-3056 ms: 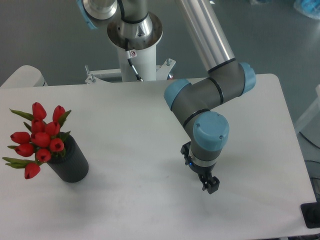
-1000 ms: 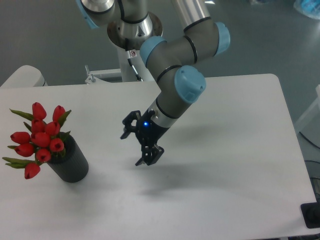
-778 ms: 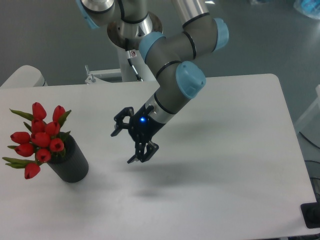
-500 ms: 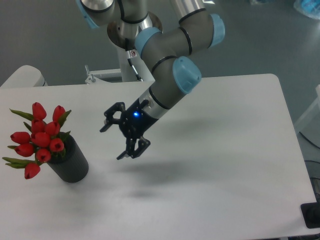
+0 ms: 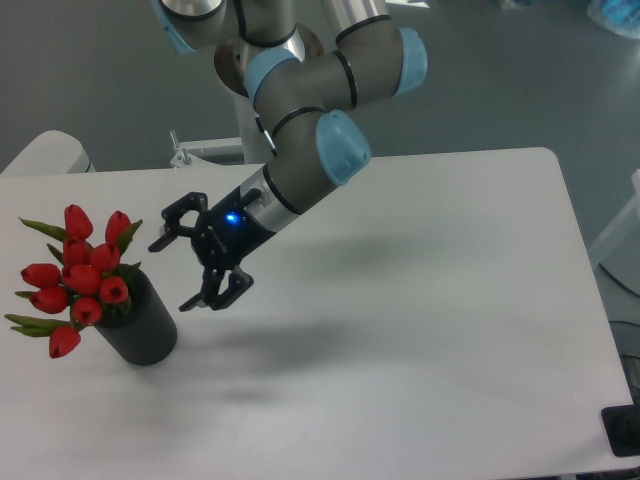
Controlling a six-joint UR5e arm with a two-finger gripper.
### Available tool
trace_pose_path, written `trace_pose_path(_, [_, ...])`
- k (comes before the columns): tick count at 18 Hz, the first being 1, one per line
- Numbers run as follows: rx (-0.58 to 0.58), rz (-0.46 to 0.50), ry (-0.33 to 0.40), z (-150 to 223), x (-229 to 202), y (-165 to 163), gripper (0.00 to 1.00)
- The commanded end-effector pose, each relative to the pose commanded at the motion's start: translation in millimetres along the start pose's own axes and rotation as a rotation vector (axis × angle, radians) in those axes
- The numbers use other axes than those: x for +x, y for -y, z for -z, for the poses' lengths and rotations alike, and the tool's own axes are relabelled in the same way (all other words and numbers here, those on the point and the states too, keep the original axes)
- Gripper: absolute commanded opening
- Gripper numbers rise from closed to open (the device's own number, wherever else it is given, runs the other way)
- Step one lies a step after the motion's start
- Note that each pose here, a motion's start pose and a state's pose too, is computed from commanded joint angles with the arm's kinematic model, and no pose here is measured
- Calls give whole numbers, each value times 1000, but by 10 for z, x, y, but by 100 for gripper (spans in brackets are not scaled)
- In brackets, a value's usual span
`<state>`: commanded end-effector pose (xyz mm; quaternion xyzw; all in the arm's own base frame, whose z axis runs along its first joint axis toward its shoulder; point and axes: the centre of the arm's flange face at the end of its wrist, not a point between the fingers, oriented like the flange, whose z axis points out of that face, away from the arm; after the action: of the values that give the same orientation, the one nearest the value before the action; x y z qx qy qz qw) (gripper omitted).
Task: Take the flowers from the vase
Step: 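Open the gripper and move it toward the tulip stems above the vase, then close the gripper around the tulip stems at the vase rim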
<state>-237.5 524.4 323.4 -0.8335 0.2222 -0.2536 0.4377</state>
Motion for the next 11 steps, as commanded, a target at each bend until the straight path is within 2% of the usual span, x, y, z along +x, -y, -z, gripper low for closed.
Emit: trace_pose_path(11, [20,-27,-62,-388,72,12,100])
